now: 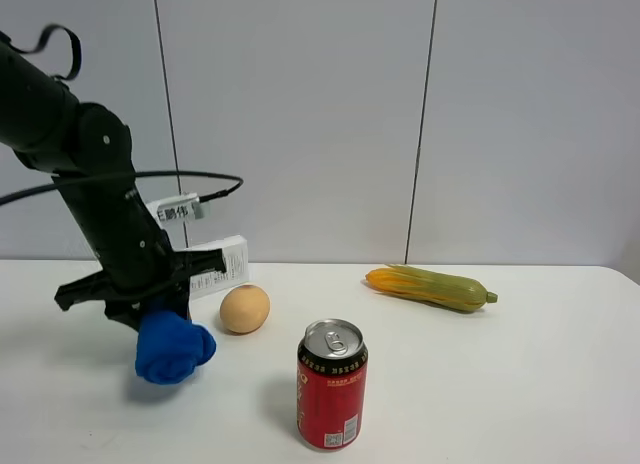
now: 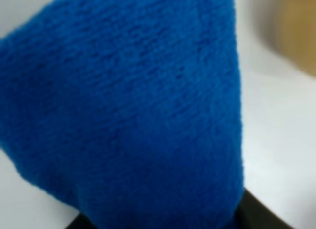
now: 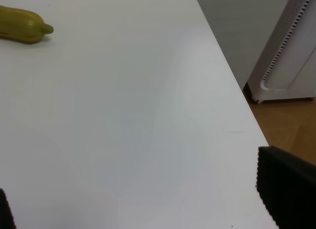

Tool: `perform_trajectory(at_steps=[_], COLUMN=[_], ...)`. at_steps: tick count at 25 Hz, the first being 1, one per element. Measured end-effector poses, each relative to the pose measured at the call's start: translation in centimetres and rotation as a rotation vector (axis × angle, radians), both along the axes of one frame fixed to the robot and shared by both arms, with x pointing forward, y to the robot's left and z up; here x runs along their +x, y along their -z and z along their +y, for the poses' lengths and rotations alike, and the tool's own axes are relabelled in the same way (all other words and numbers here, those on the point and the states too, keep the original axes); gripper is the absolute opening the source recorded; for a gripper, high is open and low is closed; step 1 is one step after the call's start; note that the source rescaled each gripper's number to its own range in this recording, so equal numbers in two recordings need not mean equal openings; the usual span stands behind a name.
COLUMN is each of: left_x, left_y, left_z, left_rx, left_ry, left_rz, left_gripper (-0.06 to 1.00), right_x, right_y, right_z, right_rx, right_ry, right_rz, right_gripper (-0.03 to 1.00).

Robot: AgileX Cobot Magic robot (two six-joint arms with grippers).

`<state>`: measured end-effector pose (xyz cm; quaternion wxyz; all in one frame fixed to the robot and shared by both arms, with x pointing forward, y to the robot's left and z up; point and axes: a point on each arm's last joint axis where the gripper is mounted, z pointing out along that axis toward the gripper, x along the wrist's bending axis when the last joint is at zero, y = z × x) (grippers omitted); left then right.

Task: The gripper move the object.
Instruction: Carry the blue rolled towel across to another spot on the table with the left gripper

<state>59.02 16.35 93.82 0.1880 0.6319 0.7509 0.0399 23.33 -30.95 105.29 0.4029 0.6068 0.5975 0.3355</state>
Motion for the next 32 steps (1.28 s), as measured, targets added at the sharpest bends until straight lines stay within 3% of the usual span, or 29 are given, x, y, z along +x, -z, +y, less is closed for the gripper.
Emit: perform_trajectory(at_steps=[4, 8, 13, 18, 23, 25, 28, 32], left_x=[-1.5, -3.9, -5.6, -5.2, -3.4, -2.6, -1.2, 0.3], left_y=[-5.2, -9.7, -14.8, -17.2, -16.1, -15.2, -13.4, -10.7], left_z=[-1.3, -3.3, -6.6, -9.4, -11.8, -12.5, -13.3, -13.9], left_rx=[0.002, -0.037, -0.192, -0.374, -0.494, -0.547, -0.666, -0.741], left_ry=[0.207, 0.400, 0.466, 0.376, 0.252, 0.171, -0.040, -0.235], left_rz=[-0.160, -0.305, -0.384, -0.387, -0.368, -0.342, -0.272, -0.199], left_gripper=[0.01, 0.01, 0.01, 0.01, 0.01, 0.01, 0.01, 0.01], right_x=[0.0, 0.0, 0.0, 0.0, 0.0, 0.0, 0.0, 0.0], right_y=[0.0, 0.0, 0.0, 0.0, 0.0, 0.0, 0.0, 0.0], right_z=[0.0, 0.0, 0.0, 0.0, 0.0, 0.0, 0.0, 0.0], right_rx=[0.000, 0.000, 0.000, 0.000, 0.000, 0.000, 0.000, 0.000], right_ry=[0.000, 0.000, 0.000, 0.000, 0.000, 0.000, 0.000, 0.000], right_rz=[0.000, 0.000, 0.000, 0.000, 0.000, 0.000, 0.000, 0.000], right_gripper=[1.00, 1.00, 1.00, 1.00, 1.00, 1.00, 1.00, 1.00])
